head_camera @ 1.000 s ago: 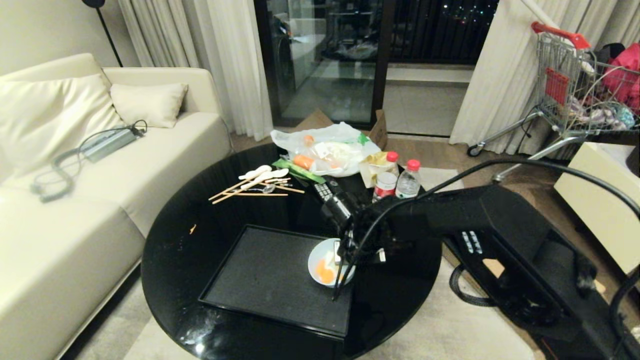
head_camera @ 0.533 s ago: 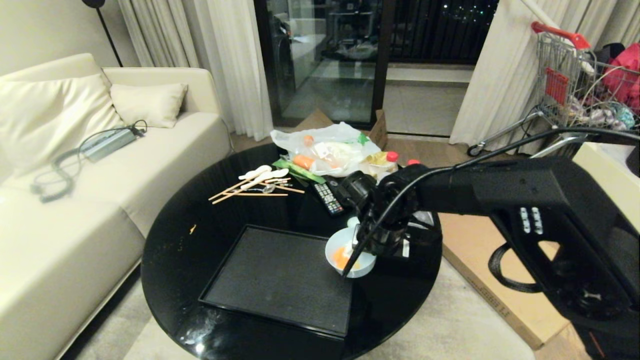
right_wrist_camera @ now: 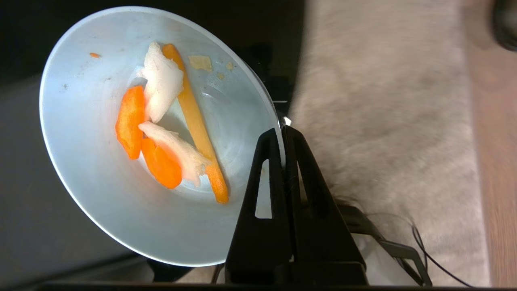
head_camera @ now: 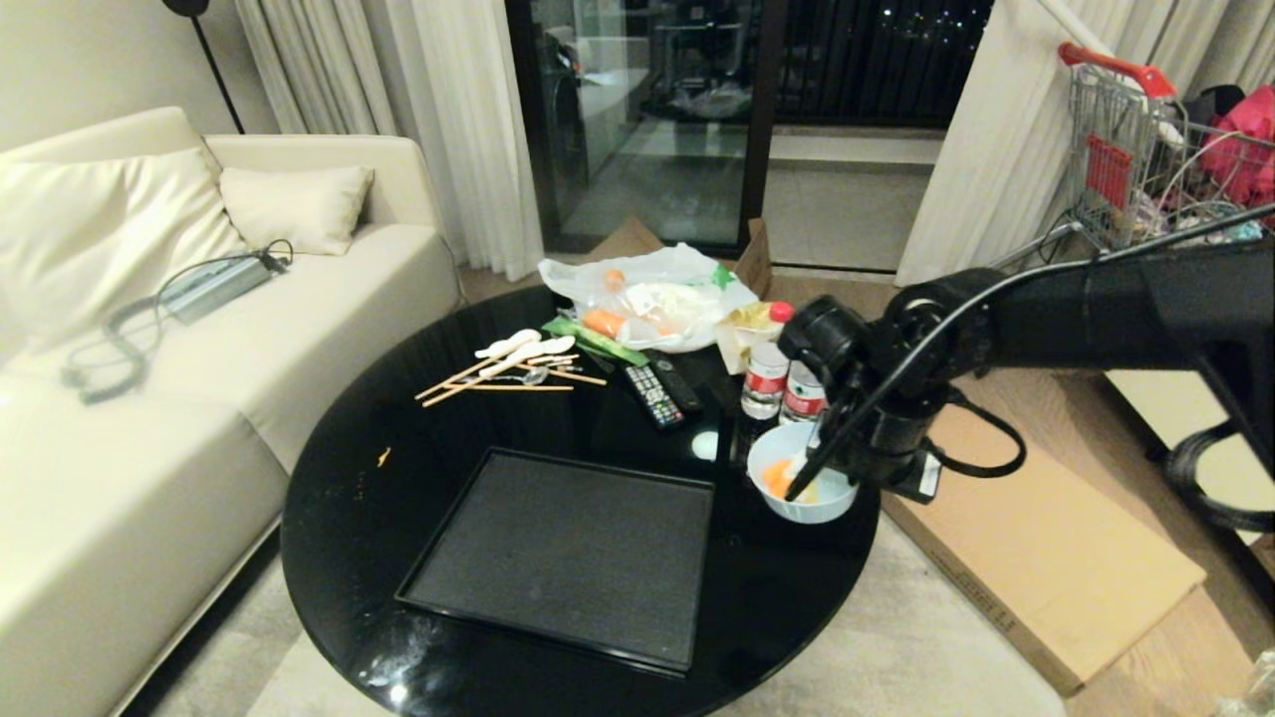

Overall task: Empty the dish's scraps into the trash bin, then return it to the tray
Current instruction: Move the bowl over the trash can

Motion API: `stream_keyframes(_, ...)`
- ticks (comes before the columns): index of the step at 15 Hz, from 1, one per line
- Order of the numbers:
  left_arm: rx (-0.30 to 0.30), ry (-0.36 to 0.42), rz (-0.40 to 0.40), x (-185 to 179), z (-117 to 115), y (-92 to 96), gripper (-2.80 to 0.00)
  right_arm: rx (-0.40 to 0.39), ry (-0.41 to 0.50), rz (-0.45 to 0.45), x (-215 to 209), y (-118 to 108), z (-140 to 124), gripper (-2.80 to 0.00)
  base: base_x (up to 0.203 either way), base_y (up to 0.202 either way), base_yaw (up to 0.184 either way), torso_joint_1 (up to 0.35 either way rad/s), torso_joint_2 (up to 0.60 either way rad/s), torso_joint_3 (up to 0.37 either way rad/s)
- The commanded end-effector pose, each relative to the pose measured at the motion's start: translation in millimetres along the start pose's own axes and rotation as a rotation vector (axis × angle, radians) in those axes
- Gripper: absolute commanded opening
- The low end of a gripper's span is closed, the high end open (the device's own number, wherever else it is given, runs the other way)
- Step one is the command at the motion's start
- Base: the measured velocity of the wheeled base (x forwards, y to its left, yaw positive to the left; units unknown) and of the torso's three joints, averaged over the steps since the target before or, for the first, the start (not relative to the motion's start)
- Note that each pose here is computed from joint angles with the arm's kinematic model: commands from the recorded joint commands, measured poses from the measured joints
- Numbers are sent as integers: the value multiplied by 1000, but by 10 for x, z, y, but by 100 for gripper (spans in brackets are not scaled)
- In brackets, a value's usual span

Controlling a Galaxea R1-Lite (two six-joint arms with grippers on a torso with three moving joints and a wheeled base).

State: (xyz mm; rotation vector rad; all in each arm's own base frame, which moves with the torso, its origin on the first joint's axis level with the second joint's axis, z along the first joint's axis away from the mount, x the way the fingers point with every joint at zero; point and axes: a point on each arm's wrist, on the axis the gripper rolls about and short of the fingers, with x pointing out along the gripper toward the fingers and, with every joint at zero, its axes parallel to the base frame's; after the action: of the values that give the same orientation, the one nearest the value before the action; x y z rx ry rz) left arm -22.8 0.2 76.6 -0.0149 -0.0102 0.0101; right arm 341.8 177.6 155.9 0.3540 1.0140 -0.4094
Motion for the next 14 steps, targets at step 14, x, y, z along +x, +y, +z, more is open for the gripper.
stream_keyframes(14,0,-1,1,0,0,0,-280,78,-82,-21,-281,-2025,-335,-280,0,0,0,0,0,0)
